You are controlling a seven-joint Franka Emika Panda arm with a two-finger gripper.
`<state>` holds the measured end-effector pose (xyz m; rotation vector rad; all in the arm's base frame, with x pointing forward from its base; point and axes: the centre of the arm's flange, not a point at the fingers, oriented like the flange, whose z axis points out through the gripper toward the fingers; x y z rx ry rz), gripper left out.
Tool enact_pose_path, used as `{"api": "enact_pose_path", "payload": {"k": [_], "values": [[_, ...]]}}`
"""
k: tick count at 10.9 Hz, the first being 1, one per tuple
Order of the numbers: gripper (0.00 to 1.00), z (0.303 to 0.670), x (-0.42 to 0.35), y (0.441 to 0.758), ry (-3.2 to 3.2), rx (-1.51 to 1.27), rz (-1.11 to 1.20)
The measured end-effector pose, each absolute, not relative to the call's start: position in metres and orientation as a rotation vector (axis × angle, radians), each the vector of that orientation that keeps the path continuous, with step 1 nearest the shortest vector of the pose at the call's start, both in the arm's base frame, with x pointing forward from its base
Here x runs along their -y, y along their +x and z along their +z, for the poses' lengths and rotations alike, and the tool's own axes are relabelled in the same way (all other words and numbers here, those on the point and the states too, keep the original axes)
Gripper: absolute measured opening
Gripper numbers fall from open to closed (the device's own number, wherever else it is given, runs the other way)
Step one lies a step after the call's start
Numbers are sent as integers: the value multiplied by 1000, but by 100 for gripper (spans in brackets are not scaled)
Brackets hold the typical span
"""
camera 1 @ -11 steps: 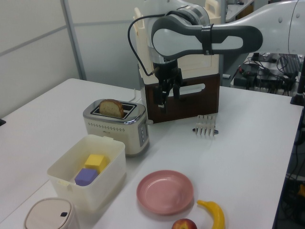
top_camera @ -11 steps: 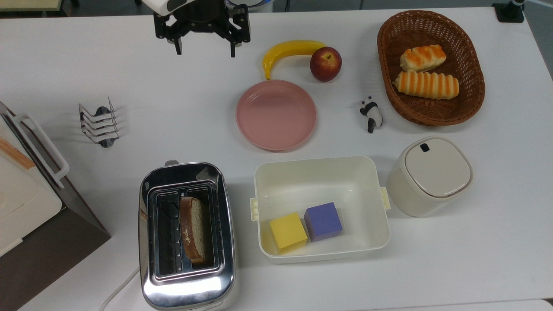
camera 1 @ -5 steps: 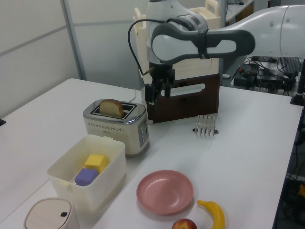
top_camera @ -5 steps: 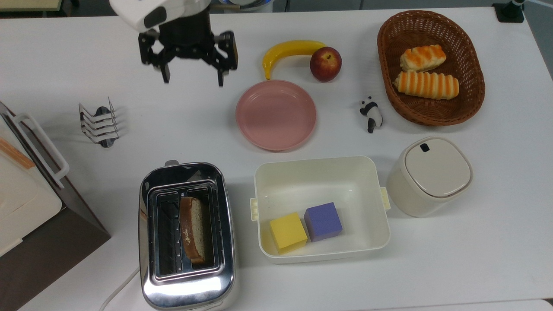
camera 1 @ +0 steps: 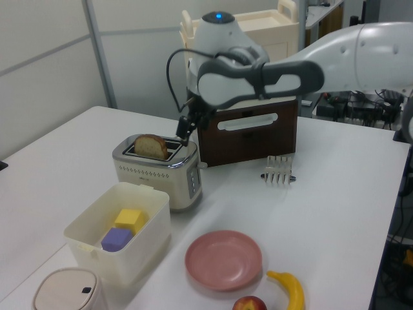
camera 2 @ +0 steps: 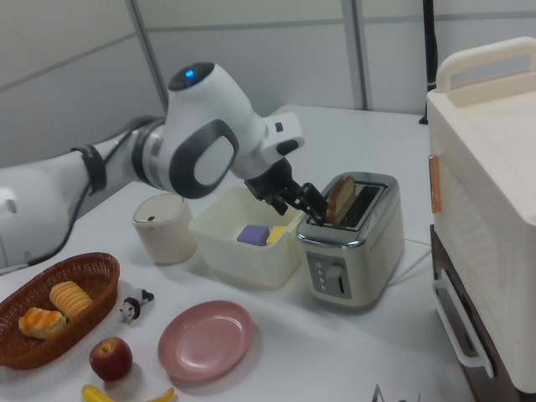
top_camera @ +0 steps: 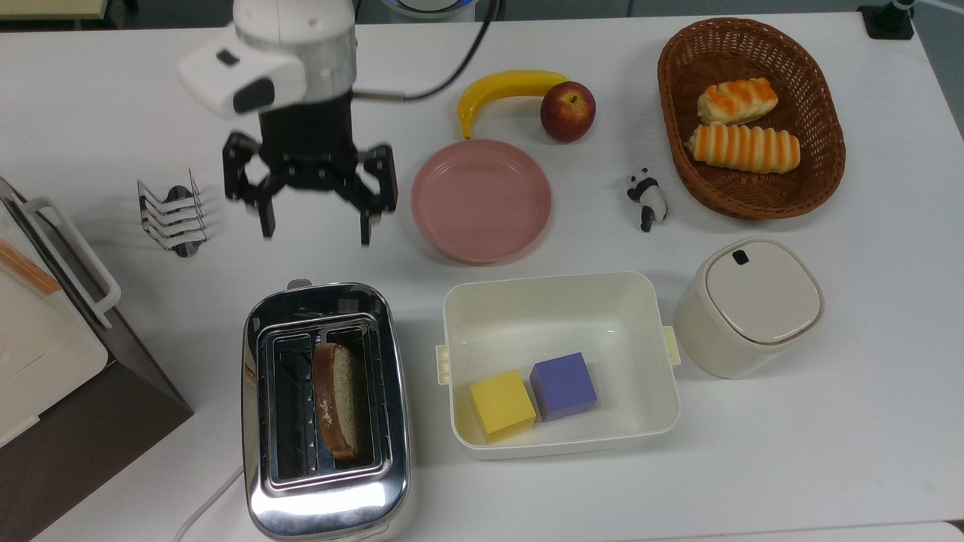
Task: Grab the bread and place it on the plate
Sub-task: 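Move the open gripper over the toaster and lower onto the bread slice, then close the gripper on the bread slice and lift it out of the toaster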
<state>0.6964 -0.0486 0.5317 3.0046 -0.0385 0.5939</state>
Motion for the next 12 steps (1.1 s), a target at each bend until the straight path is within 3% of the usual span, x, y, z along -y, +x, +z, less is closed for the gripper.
{"api": "enact_pose_path", "payload": {"k": [5,6,7,8,12], "values": [[97,482,56,740,2891,54,983],[89,476,60,745,2866,61,1051],[87,470,60,747,2856,57,1075],[77,466,57,749,2850,34,1072],[14,470,39,750,2841,-21,1080]]}}
